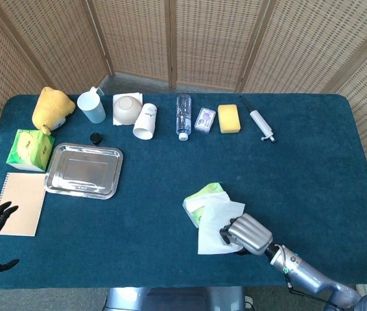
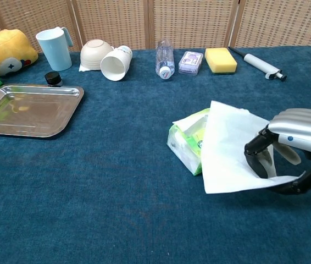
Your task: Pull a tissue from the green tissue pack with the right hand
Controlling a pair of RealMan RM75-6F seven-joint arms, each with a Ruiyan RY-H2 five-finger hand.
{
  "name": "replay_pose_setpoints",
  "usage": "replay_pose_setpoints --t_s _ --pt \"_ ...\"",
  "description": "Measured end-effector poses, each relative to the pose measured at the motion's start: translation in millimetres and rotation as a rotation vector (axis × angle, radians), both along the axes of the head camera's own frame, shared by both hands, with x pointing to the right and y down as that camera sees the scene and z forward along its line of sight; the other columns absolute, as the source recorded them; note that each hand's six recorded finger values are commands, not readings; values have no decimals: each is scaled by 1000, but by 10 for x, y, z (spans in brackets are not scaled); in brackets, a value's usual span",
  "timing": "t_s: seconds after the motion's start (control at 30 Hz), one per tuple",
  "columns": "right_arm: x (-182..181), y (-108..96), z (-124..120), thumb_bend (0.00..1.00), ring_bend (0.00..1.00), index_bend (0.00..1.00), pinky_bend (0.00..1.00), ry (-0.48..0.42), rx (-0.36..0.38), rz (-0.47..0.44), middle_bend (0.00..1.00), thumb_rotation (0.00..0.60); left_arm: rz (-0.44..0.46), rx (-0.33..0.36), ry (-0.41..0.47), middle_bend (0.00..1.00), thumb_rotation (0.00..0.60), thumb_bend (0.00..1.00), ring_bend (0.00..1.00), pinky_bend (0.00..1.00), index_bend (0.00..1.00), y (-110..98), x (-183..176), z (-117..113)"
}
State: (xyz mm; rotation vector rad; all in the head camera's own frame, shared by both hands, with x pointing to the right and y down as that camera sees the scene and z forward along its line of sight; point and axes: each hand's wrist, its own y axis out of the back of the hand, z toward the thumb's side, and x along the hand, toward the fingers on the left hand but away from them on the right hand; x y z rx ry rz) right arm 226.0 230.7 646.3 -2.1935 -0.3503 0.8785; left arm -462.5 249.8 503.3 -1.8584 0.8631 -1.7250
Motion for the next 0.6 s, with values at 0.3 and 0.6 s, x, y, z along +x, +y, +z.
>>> replay_pose_setpoints --t_s 0.3,0.6 --pt "308 155 -66 27 131 0 336 112 -41 -97 41 599 1 -5 2 0 600 0 0 0 0 6 14 2" --pt "564 71 -201 2 128 0 333 134 32 -42 50 598 12 -10 7 0 600 0 0 0 0 19 44 4"
